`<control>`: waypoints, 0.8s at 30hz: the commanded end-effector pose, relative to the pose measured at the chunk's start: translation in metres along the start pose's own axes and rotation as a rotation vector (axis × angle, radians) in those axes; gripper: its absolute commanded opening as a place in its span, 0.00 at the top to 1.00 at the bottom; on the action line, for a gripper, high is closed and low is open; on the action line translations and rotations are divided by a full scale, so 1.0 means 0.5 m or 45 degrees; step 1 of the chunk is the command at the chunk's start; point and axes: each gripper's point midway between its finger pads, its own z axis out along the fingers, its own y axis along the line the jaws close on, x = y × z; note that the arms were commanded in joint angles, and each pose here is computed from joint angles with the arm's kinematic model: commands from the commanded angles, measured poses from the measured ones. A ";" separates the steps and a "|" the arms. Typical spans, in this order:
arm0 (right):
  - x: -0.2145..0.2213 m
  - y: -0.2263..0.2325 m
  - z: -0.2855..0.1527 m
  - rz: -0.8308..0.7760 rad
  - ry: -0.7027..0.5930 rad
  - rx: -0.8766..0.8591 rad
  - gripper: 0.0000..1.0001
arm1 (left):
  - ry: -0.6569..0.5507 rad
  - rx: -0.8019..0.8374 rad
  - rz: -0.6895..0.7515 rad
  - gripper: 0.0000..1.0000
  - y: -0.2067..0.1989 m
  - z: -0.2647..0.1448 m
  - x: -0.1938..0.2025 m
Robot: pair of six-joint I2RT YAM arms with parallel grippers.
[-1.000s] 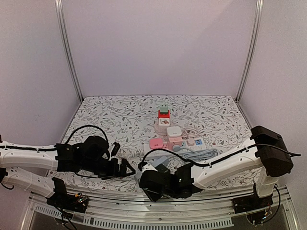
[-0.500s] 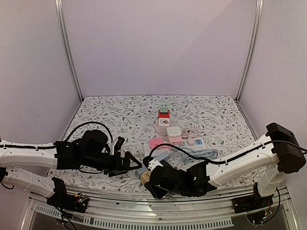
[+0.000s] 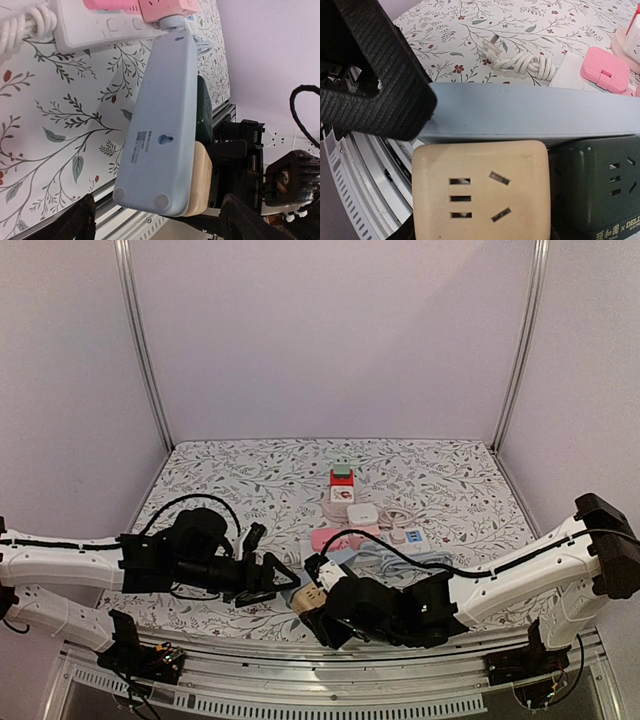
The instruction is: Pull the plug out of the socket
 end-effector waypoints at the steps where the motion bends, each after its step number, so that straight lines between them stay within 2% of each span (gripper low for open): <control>1: -0.095 0.025 -0.043 0.050 -0.206 -0.057 1.00 | -0.020 0.069 0.002 0.16 -0.037 0.001 -0.014; 13: -0.101 0.036 -0.052 0.067 -0.224 -0.084 1.00 | -0.030 0.142 0.001 0.25 -0.071 0.009 -0.022; 24: -0.101 0.034 -0.058 0.094 -0.238 -0.092 1.00 | -0.013 0.129 -0.002 0.29 -0.069 0.019 -0.018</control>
